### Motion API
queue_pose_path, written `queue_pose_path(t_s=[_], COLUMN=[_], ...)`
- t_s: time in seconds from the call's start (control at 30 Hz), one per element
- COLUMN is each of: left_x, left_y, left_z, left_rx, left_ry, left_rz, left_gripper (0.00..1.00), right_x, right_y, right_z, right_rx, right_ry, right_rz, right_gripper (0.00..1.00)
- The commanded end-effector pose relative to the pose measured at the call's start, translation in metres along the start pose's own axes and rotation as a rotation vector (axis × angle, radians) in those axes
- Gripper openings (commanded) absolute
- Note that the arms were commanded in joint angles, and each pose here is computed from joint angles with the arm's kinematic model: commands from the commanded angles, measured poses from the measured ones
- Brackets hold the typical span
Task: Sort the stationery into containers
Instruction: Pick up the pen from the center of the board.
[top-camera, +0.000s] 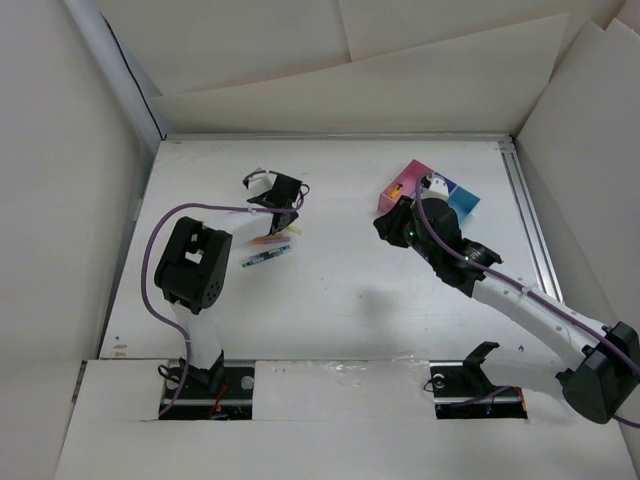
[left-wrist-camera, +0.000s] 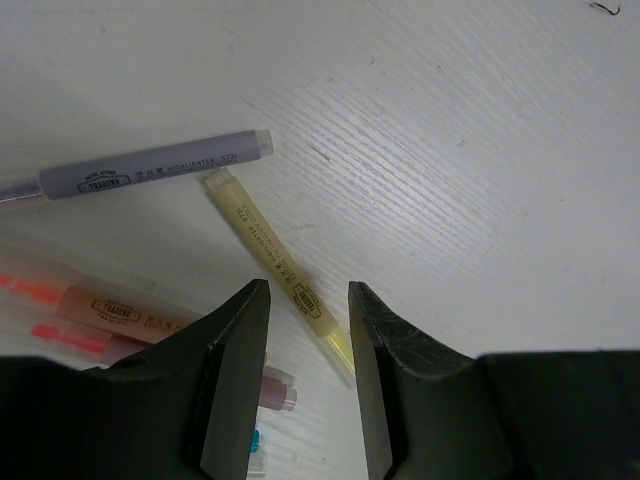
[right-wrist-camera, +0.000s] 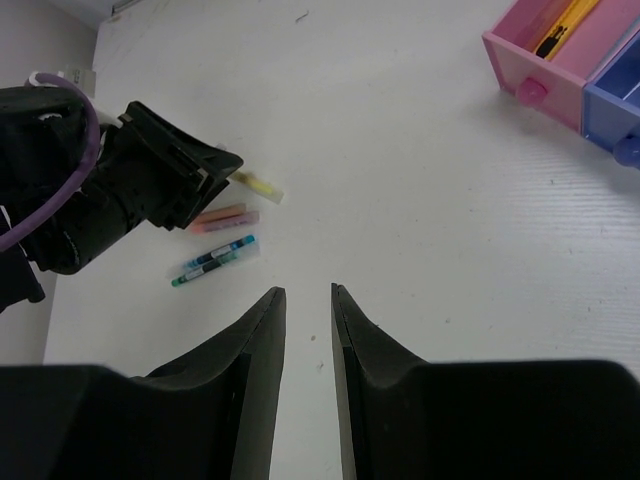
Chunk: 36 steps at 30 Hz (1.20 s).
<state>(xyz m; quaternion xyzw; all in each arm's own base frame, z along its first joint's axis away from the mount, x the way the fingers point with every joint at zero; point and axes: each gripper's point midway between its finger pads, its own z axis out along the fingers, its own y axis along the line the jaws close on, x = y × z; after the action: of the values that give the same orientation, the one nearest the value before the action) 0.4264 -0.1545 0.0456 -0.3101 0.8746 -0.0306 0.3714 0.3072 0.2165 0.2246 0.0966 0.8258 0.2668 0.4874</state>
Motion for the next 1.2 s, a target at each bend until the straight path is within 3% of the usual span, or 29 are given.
queue_pose_path(t_s=[0.0,1.17], left_x=[-0.013,0.027], left_y=[-0.004,-0.005], left_z=[-0.001,0.007], left_rx=[-0.012,0.039], left_ry=[-0.022,0.076], left_rz=[-0.025,0.009], left_gripper=[0.34,0.15], right_x=[-0.014,-0.020], right_y=[0.012,0.005], right_z=[-0.004,-0.006], right_rx=[-0.053,-0.038], right_ry=[-0.042,-0.065], right_rz=[0.010,0.019], right_gripper=[0.31,0.33])
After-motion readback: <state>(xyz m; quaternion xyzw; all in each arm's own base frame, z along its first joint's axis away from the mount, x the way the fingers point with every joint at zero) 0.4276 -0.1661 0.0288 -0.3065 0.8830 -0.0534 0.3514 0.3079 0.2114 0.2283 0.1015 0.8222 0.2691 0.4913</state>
